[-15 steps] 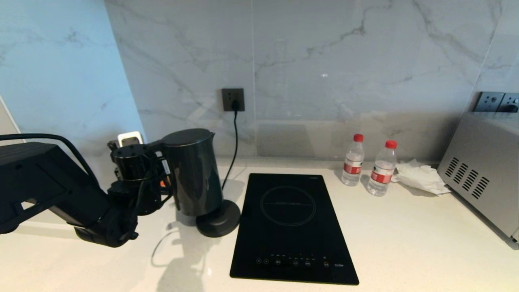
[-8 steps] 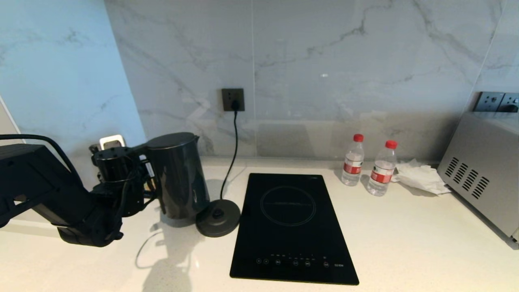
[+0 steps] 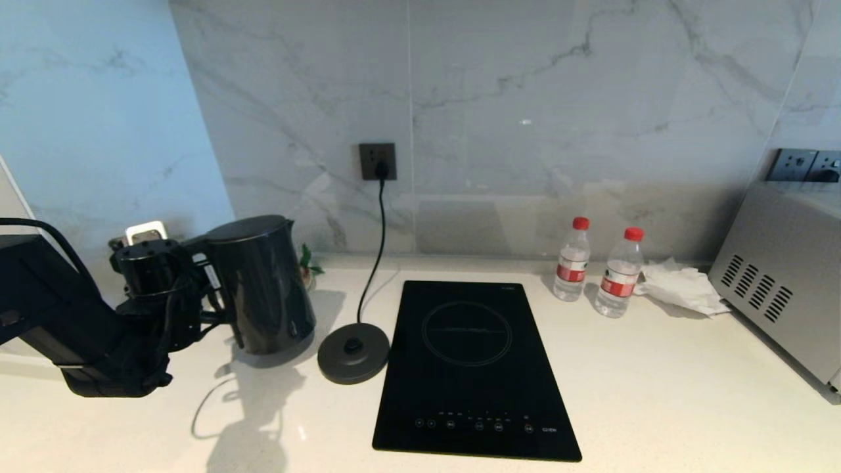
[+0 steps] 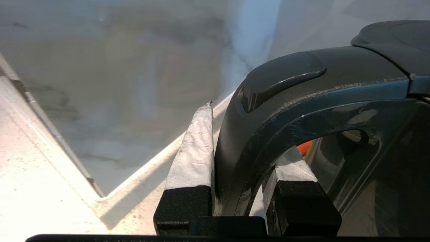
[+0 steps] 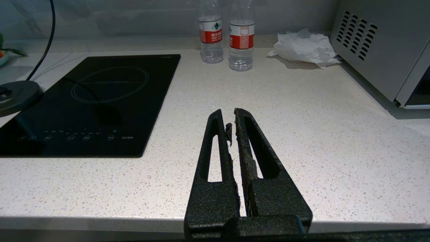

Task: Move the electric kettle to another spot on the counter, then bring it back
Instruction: Place it by the sink

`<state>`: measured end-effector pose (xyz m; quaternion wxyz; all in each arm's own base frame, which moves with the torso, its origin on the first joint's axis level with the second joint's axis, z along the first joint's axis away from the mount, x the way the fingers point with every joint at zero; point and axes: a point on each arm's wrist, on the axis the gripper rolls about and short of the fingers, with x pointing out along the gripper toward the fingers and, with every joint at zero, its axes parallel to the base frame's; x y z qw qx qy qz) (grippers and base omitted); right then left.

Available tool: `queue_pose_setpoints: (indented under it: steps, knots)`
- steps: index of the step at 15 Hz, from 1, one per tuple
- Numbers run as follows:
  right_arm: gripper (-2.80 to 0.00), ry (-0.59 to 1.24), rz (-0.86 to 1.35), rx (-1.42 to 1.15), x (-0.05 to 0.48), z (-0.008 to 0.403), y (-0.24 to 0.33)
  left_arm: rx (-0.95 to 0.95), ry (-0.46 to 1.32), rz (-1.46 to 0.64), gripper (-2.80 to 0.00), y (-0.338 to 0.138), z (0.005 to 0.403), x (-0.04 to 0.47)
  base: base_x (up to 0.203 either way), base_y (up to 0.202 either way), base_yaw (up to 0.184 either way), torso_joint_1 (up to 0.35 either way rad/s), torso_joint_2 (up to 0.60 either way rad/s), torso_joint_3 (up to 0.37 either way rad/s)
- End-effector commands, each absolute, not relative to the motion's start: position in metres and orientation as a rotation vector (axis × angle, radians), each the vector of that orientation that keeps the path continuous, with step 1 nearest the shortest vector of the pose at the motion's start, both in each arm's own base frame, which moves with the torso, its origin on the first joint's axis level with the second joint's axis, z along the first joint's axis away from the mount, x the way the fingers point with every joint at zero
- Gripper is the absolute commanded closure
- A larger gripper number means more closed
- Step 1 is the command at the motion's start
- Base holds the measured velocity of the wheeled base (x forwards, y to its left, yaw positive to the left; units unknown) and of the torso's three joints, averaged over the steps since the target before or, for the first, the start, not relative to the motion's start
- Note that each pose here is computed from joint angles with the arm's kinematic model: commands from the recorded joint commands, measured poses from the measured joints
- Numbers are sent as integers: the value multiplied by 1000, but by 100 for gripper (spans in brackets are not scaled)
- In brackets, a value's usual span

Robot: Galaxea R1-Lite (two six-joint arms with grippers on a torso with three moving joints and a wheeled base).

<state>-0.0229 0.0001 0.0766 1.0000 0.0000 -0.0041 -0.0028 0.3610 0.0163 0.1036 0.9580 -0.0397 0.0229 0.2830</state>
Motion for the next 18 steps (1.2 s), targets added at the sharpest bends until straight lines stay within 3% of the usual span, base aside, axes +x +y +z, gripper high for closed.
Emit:
queue_pose_setpoints:
  steps: [1, 18]
  knots:
    - [0, -9, -6, 0, -23, 77, 0, -80, 57, 588, 0, 26, 100, 358, 0, 0, 0, 0, 0, 0]
    - [0, -9, -6, 0, -23, 77, 0, -93, 42, 545, 0, 64, 75, 329, 0, 0, 0, 0, 0, 0]
